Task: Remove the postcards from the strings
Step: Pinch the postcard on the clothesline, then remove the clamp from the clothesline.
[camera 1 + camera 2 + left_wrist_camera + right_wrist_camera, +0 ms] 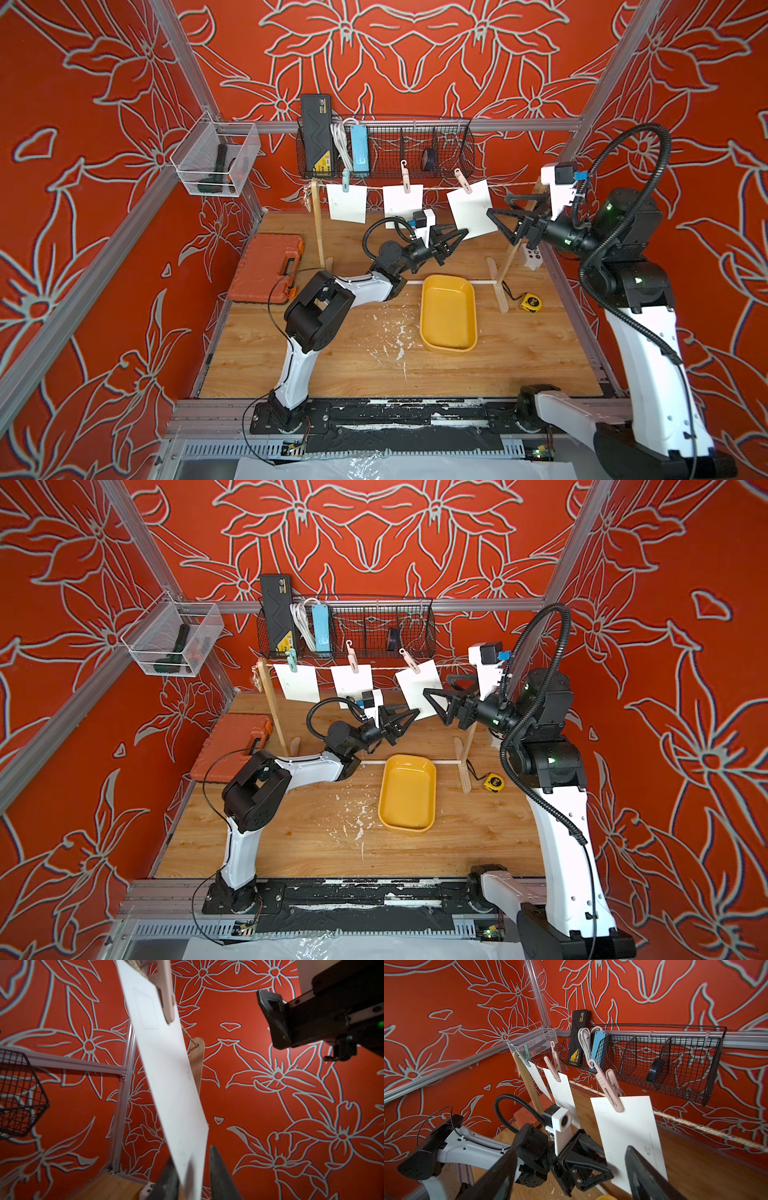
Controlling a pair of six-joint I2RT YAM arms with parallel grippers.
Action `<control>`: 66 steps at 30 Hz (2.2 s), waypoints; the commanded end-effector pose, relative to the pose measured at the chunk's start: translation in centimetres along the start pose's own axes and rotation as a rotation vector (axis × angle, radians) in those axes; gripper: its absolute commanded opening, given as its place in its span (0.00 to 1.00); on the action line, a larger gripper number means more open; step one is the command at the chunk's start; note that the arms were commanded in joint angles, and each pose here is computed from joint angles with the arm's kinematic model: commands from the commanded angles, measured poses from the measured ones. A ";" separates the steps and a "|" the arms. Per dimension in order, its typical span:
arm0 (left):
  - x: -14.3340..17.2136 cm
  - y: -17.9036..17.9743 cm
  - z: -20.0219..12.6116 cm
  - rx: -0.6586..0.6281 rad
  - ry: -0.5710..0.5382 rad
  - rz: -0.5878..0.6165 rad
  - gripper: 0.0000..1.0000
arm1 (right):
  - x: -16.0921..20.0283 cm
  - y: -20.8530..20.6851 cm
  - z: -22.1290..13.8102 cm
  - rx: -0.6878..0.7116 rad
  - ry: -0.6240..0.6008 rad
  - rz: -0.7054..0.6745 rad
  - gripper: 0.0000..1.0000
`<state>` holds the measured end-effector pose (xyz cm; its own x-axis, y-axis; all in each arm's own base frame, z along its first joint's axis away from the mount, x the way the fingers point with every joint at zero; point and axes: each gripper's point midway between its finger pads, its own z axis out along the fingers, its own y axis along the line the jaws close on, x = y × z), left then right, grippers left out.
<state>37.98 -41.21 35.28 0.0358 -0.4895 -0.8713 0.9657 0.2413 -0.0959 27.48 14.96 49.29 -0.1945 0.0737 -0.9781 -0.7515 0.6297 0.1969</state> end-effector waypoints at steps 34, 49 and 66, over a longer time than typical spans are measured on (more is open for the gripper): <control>-4.2 0.1 -1.2 -0.010 0.123 0.046 0.00 | -3.7 -2.9 7.3 -0.252 0.119 -0.008 0.68; -4.1 0.4 -1.4 -0.009 0.121 0.036 0.00 | -2.7 -3.4 10.1 -0.389 0.155 0.060 0.65; -4.1 0.4 -1.4 -0.004 0.120 0.027 0.00 | -2.0 -2.6 10.4 -0.433 0.168 0.046 0.51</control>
<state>38.87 -38.57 35.85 -0.0184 -0.3460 -0.9380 0.9542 0.2742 -0.1198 37.28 20.76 49.36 -0.3429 -0.0459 -0.9383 -0.9053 0.2828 0.3170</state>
